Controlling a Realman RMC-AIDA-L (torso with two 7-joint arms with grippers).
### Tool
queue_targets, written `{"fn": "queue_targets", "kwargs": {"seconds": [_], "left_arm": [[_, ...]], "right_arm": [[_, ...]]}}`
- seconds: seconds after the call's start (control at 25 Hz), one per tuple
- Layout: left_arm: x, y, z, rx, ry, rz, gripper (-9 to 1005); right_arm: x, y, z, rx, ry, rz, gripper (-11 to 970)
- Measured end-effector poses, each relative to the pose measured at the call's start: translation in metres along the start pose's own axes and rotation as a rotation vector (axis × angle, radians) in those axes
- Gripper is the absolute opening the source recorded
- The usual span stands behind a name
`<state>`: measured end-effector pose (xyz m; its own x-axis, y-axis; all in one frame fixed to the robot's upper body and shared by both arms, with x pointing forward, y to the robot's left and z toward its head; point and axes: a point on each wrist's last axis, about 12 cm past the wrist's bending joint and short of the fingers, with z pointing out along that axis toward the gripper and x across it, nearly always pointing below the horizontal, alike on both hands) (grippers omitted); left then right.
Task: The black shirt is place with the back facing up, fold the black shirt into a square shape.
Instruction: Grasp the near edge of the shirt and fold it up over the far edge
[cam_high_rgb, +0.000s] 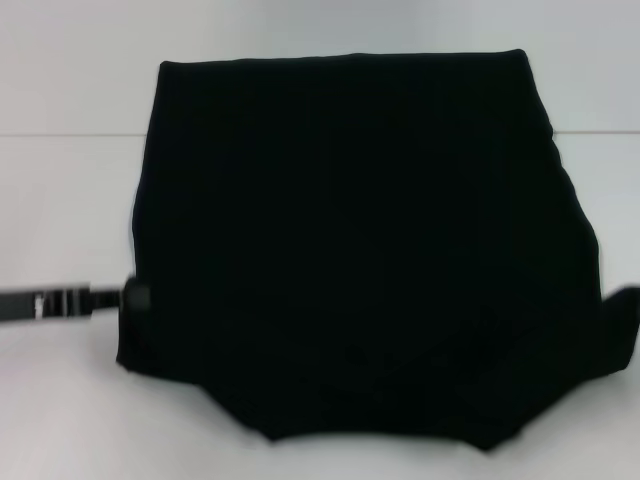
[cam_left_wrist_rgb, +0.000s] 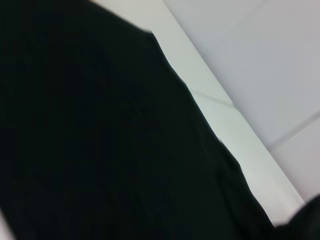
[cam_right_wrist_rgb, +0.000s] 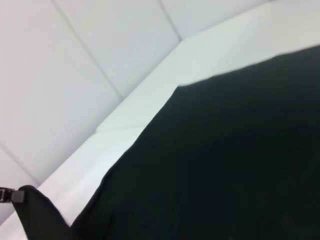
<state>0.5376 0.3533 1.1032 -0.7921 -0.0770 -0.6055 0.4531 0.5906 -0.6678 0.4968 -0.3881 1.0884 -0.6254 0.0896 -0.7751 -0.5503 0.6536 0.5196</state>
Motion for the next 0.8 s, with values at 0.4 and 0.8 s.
{"fn": "queue_targets", "kwargs": {"seconds": [0.4, 0.8], "left_arm": [[-0.063, 0.01, 0.031, -0.166, -0.077, 0.079, 179], [-0.097, 0.021, 0.055, -0.374, -0.125, 0.151, 189]], "right_arm": [[-0.046, -0.017, 0.055, 0.1, -0.044, 0.018, 26], [-0.094, -0.028, 0.125, 0.291, -0.027, -0.032, 25]]}}
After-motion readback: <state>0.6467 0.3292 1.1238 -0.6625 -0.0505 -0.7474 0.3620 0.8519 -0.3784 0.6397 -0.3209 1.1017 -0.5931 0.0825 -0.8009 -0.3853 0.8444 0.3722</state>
